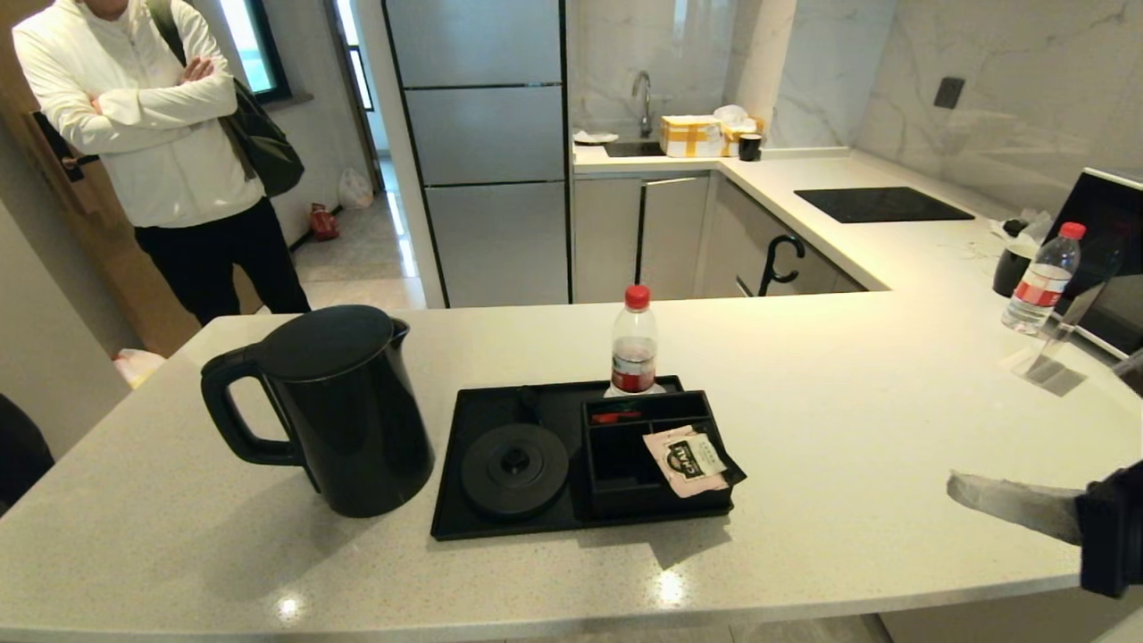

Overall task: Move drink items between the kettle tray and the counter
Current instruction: Pick up the bottled water

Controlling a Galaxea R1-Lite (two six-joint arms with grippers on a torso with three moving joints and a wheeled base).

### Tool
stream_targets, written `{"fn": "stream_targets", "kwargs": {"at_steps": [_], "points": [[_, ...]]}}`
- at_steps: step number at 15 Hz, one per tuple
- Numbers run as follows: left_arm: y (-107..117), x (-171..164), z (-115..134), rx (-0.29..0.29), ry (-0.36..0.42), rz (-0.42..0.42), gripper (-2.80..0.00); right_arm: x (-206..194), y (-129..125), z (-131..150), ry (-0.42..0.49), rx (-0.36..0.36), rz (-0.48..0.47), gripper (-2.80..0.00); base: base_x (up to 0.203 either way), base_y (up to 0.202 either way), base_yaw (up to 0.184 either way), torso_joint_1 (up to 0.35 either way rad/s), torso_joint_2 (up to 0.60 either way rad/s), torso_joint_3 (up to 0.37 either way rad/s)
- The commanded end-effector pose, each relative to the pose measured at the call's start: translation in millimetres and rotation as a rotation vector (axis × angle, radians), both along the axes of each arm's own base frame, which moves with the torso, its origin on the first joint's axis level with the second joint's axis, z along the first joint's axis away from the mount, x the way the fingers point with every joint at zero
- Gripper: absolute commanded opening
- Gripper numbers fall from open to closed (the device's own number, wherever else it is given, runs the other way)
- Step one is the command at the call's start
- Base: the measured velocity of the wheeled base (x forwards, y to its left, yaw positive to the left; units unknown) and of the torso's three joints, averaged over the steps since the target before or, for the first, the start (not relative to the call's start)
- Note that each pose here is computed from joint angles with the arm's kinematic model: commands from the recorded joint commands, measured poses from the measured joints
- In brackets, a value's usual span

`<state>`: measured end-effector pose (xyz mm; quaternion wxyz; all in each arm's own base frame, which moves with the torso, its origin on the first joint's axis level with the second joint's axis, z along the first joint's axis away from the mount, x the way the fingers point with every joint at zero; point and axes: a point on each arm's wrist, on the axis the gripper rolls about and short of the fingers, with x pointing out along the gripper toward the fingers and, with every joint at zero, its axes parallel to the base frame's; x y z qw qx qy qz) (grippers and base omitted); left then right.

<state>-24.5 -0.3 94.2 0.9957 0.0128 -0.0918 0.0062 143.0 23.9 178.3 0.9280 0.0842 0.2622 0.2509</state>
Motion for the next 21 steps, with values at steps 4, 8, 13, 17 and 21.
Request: {"fn": "stream_targets", "kwargs": {"at_steps": [4, 8, 13, 17, 21], "points": [[0, 4, -11, 0.000, 0.038, 0.001, -2.80, 51, 18, -32, 0.042, -0.007, 0.061, -2.80, 0.000, 0.000, 0.000, 0.000, 0.00, 0.000], [0, 4, -11, 0.000, 0.038, 0.001, -2.80, 73, 28, -47, 0.035, -0.004, 0.085, -2.80, 0.000, 0.000, 0.000, 0.000, 0.00, 0.000], [0, 4, -11, 0.000, 0.038, 0.001, -2.80, 87, 32, -51, -0.013, 0.001, 0.064, -2.80, 0.000, 0.000, 0.000, 0.000, 0.00, 0.000], [0, 4, -11, 0.001, 0.038, 0.001, -2.80, 87, 33, -47, -0.025, 0.011, 0.061, -2.80, 0.000, 0.000, 0.000, 0.000, 0.00, 0.000], [0, 4, -11, 0.000, 0.038, 0.001, -2.80, 87, 34, -46, -0.029, 0.013, 0.063, -2.80, 0.000, 0.000, 0.000, 0.000, 0.00, 0.000]]}}
